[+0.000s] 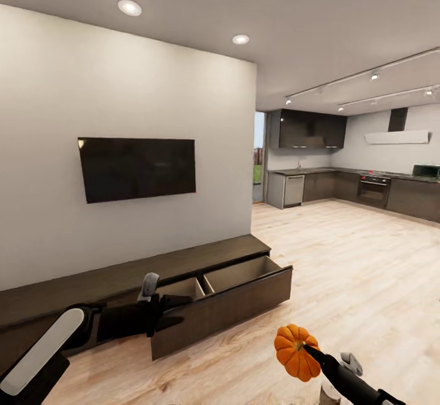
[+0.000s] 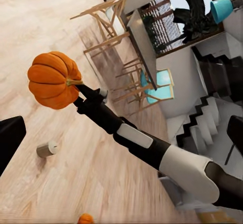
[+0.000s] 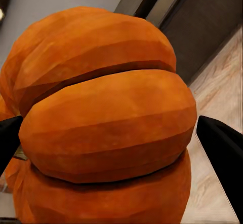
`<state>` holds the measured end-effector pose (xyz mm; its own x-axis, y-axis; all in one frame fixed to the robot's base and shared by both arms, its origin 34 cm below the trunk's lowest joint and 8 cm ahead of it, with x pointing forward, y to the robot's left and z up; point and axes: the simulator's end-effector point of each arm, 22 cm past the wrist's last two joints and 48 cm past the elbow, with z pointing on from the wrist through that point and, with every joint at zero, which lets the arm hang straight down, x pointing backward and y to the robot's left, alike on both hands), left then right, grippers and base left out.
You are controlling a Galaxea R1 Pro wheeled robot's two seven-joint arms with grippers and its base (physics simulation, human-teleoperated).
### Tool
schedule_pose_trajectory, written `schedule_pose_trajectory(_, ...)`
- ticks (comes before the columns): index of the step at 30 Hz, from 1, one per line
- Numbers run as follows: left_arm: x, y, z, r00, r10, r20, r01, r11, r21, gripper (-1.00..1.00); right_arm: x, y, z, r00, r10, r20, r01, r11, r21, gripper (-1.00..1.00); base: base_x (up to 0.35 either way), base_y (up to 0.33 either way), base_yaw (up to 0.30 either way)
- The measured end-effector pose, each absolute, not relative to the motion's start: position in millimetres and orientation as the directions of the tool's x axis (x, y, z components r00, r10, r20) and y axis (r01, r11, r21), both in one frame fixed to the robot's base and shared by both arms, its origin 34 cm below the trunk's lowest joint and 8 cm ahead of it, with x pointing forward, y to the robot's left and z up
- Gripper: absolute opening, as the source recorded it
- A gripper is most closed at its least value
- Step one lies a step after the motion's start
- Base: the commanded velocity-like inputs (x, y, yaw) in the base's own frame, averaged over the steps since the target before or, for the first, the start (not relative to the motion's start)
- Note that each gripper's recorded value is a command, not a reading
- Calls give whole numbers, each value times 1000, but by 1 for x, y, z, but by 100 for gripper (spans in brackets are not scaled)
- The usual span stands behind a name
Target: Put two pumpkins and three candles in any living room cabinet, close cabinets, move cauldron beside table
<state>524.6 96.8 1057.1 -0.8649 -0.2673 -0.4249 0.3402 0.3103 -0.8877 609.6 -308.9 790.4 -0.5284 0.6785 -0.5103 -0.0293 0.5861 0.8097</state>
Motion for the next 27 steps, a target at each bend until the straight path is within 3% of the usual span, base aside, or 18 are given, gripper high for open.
schedule_pose_trajectory(13,523,98,1061,-858,-269,-438,351,316,-882,100,610,-308,797,-524,674,-520,-43,589,807,-100,-42,-42,-236)
schedule_pose_trajectory(27,520,98,1067,-851,-268,-451,365,316,-876,100,613,-309,806,-508,683,-525,-55,583,811,-100,5,73,-236)
